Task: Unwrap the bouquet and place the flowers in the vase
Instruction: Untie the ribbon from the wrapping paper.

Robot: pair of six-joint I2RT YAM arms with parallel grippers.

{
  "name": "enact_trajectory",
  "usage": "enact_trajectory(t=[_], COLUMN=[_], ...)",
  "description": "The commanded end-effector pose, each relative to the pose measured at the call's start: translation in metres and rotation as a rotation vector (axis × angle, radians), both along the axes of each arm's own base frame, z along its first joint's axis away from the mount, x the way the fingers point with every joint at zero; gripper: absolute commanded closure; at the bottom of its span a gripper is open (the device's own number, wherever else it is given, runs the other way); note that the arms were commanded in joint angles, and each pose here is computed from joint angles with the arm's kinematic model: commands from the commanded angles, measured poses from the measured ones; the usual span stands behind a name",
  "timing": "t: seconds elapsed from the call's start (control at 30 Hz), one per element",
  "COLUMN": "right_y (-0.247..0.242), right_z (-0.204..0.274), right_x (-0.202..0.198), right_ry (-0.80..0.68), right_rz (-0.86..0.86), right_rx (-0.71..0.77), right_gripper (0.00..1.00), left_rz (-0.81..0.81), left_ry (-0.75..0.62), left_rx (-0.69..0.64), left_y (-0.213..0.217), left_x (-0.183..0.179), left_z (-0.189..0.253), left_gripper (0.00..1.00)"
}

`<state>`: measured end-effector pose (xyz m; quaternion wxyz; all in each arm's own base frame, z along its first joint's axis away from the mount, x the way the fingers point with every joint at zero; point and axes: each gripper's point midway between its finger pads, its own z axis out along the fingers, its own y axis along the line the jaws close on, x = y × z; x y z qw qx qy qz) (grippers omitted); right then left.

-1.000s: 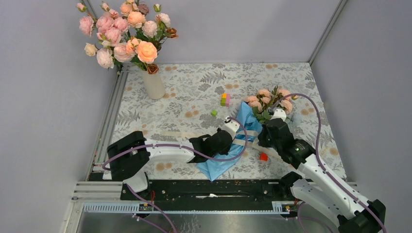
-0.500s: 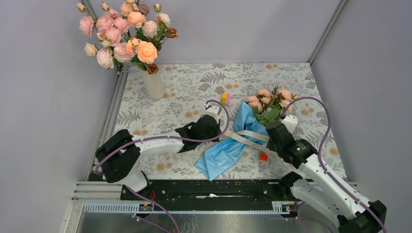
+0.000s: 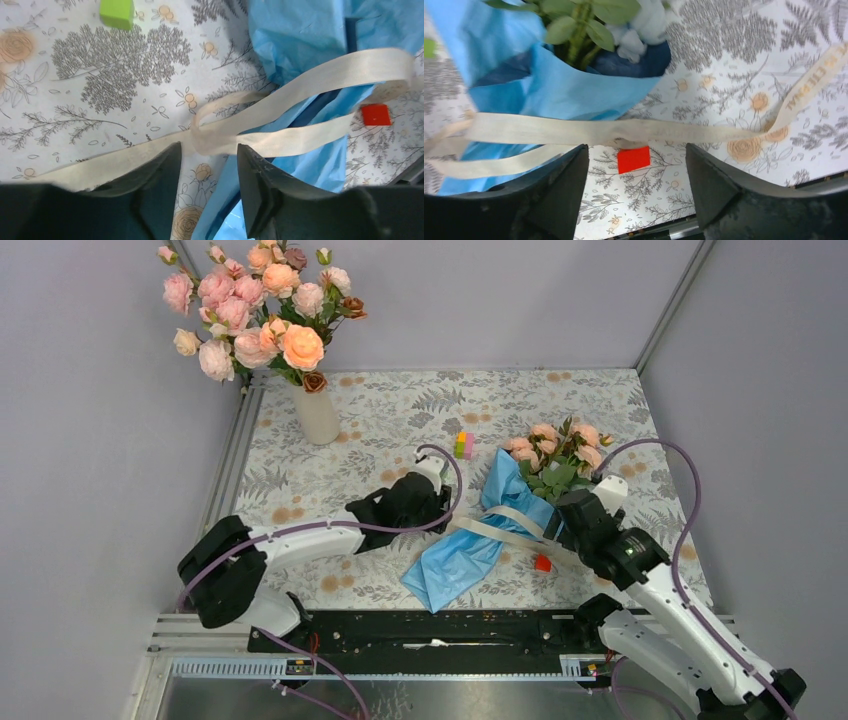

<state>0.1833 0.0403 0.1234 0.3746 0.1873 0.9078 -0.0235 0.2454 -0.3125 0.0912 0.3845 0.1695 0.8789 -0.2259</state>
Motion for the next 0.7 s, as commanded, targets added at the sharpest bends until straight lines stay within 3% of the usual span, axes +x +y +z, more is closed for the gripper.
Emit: enact_trajectory(t=[0.0, 0.13, 0.33, 0.67], right_y=[0.015, 0.047, 0.096, 0.113], right_z=[0.046, 0.063, 0.059, 0.031], right_x=[0.012, 0.017, 0.025, 0.062], right_ry=[-0.119, -0.131, -0.054, -0.003], right_rz=[0.153, 0.355, 0.611, 0.669], right_rx=[0.031, 0.083, 0.136, 0.054], right_gripper=[0.2, 0.16, 0.16, 0.13], left_rz=[-0.067, -0.229, -0.441, -0.478], left_ry=[-0.173, -0.221, -0.284, -0.4], left_rx=[-0.035, -0.108, -0.132, -0.004], left_y=[-0.007, -0.026, -0.062, -0.089], left_x=[0.015, 0.001, -0.028, -0.035], left_z=[0.059, 0.08, 0.092, 0.071], left_gripper=[0.45, 0.31, 0.24, 0.21])
